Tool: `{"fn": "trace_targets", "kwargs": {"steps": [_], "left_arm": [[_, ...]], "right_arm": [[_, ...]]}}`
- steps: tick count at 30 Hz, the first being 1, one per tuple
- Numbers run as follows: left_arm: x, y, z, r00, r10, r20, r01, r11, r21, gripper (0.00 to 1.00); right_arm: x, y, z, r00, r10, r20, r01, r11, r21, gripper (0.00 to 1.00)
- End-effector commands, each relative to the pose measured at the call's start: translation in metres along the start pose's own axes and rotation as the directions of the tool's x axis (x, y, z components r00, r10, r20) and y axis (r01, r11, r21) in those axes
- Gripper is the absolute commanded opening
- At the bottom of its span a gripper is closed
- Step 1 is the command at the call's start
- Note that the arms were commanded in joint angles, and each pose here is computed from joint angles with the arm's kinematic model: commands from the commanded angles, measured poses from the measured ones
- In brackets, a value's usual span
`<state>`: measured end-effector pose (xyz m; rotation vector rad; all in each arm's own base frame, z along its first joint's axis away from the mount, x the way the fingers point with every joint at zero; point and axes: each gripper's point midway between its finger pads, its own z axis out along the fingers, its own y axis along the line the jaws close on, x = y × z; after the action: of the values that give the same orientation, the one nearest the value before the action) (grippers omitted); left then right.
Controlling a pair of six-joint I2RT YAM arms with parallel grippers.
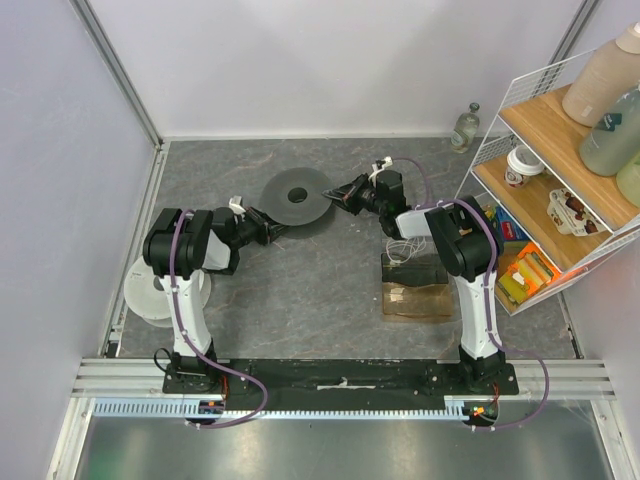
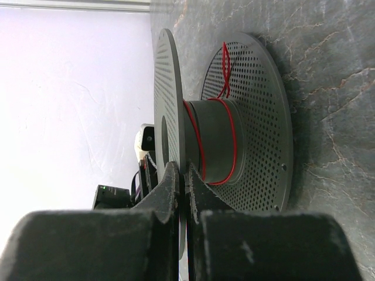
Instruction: Wrap the cables
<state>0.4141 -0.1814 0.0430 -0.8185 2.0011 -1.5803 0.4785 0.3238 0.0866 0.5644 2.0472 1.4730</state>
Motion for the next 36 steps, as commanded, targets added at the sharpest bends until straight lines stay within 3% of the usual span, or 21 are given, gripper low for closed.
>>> {"fn": "trace_targets", "kwargs": {"steps": [1, 14, 24, 36], "left_arm": [[-0.001, -0.015, -0.001, 1.0, 0.022, 0.01, -0.022, 0.998, 0.055, 0.23], [0.008, -0.001, -0.019, 1.0, 0.005, -0.011, -0.005, 1.0, 0.001, 0.32], [-0.001, 0.007, -0.03, 1.0, 0.008, -0.017, -0.008, 1.0, -0.013, 0.46], [-0.002, 0.006, -0.032, 1.0, 0.003, -0.018, -0.003, 1.0, -0.012, 0.47]], "right_arm": [[-0.009, 0.001, -0.004, 0.997, -0.043, 0.066, 0.042, 0.999, 0.017, 0.0], [-0.016, -0.018, -0.003, 0.995, -0.053, 0.088, 0.049, 0.998, 0.044, 0.0], [-0.017, -0.027, -0.006, 0.995, -0.063, 0.078, 0.06, 0.997, 0.043, 0.0], [-0.013, -0.029, -0.006, 0.996, -0.066, 0.064, 0.063, 0.997, 0.04, 0.0]]}}
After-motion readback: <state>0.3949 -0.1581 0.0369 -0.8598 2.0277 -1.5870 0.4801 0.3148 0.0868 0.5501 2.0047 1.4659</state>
